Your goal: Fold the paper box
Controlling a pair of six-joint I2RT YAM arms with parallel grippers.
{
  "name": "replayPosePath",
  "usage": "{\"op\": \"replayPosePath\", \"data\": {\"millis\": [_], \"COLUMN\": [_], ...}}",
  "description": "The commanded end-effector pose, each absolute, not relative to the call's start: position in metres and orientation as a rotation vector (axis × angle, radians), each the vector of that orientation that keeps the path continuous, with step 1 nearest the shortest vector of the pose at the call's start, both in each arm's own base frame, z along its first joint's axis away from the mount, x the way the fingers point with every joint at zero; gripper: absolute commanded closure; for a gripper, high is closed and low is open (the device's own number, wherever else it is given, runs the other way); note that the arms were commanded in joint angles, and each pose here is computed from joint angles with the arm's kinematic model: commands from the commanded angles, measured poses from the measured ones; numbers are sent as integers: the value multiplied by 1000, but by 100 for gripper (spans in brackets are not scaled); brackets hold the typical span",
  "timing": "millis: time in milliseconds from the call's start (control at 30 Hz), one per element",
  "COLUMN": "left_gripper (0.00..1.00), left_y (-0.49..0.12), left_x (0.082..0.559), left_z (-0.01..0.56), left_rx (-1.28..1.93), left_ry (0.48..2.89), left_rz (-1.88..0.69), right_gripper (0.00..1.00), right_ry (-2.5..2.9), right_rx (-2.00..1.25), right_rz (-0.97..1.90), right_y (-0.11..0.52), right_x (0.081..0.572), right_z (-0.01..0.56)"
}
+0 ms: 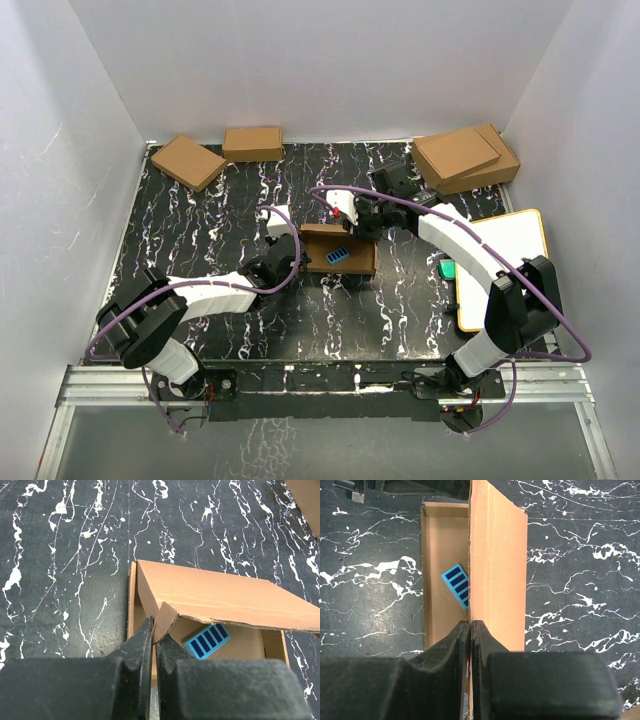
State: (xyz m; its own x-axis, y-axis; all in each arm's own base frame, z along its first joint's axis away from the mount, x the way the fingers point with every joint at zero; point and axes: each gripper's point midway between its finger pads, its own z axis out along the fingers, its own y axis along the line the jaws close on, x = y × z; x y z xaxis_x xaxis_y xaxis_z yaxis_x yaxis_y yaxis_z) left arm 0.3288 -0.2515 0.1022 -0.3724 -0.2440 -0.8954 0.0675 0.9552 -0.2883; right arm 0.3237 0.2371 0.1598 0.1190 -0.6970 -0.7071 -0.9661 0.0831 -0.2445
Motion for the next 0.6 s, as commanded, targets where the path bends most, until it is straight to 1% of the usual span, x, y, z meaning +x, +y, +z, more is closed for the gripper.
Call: {"op": "replayPosePath", "data": {"millis": [0,33,167,267,433,500,567], "left_gripper": [100,99,78,64,49,41,36], "left_y": [-254,-255,-254,-256,-254,-253,-252], "left_x": [318,317,308,293,258,247,239], "left_z": [98,101,112,122,137,153,170], "left_rx": [-78,-73,-54,13,157,193,232], "left_ry": [1972,1974,1987,2009,2048,2012,1968], "left_rz": [-344,-354,-394,-462,-586,-646,-697], "right_gripper": [91,92,92,92,92,92,92], "right_ry": [1542,1549,1555,1561,1574,1579,1584], "right_rx": [-1646,-1648,-1650,-1652,-1658,-1662,-1667], "right_rz": [393,390,377,394,431,454,478], "right_y": [239,238,235,234,233,232,232], "right_x": [338,337,336,332,324,321,316], "right_z": [184,179,173,169,159,154,148]}}
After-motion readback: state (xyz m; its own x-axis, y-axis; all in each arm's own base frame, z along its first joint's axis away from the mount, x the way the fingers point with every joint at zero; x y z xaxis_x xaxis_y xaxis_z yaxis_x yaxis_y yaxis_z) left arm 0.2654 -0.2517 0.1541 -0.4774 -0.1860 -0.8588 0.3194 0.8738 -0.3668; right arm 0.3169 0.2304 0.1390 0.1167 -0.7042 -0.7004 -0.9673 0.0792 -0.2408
